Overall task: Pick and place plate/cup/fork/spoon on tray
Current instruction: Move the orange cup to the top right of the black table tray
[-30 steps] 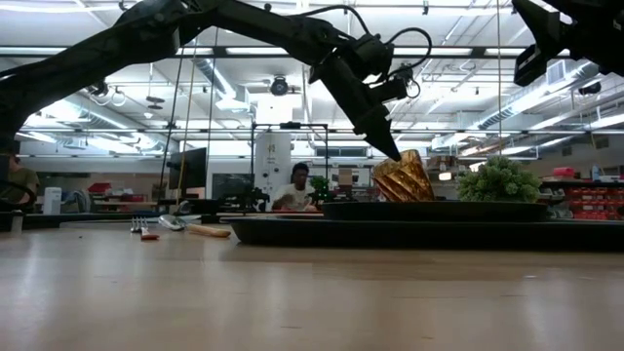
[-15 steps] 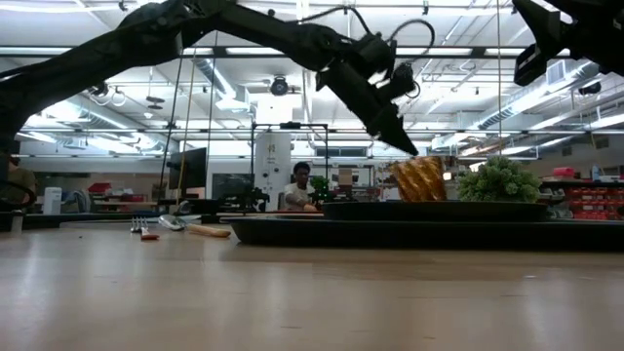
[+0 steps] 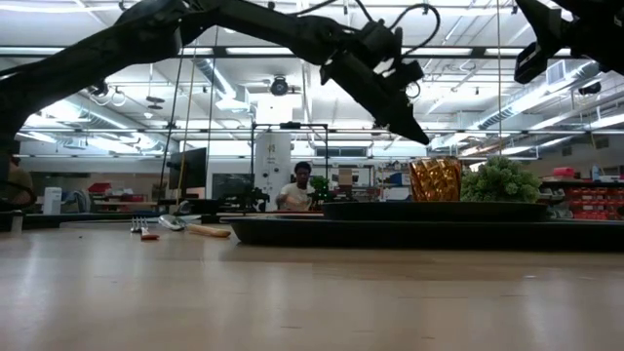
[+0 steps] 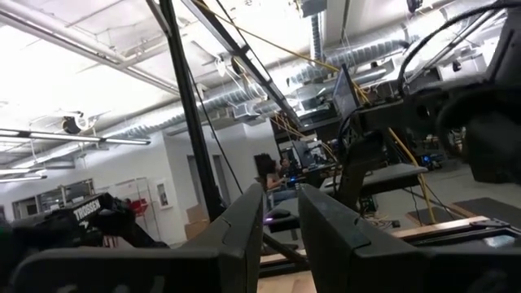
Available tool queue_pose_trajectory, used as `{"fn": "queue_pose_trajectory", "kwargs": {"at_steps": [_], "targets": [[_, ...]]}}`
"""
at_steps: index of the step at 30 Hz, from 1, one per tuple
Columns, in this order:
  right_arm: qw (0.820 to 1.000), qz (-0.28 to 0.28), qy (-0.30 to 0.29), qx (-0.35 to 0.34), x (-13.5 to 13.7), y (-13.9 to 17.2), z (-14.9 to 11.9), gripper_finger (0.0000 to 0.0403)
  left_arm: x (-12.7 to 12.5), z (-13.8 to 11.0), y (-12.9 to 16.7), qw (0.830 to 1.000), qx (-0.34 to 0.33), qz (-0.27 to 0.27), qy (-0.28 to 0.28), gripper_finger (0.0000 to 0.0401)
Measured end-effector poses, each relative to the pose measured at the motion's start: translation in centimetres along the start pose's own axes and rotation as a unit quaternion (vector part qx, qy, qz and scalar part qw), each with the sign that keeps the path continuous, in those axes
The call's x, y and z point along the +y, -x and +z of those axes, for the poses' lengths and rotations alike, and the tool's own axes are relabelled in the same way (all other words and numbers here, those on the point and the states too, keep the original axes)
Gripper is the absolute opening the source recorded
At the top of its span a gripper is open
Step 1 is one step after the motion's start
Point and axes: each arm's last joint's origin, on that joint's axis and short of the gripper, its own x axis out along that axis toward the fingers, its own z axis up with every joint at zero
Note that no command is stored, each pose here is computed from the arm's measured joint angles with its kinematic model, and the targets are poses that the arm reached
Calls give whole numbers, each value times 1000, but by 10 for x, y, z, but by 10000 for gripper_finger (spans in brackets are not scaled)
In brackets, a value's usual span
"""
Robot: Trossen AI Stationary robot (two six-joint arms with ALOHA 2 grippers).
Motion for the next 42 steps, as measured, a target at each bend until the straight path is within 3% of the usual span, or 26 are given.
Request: {"fn": "queue_pose_trajectory", "kwargs": {"at_steps": [10, 14, 18, 30, 42], "targets": [[1000, 2, 0, 0, 0, 0, 0, 88, 28, -23, 26, 991, 70, 4, 110, 54], [1000, 1, 5, -1, 0, 0, 0, 88, 24, -41, 16, 981, 117, -17, 154, 54], [1000, 1, 7, -2, 0, 0, 0, 88, 7, -49, -1, 977, 137, -41, 159, 54], [1000, 2, 6, -4, 0, 0, 1, 88, -27, -39, -31, 987, 73, -3, 146, 54], [1000, 3, 5, -9, 1, 0, 2, 88, -37, -43, -51, 986, 32, 6, 166, 54]]}}
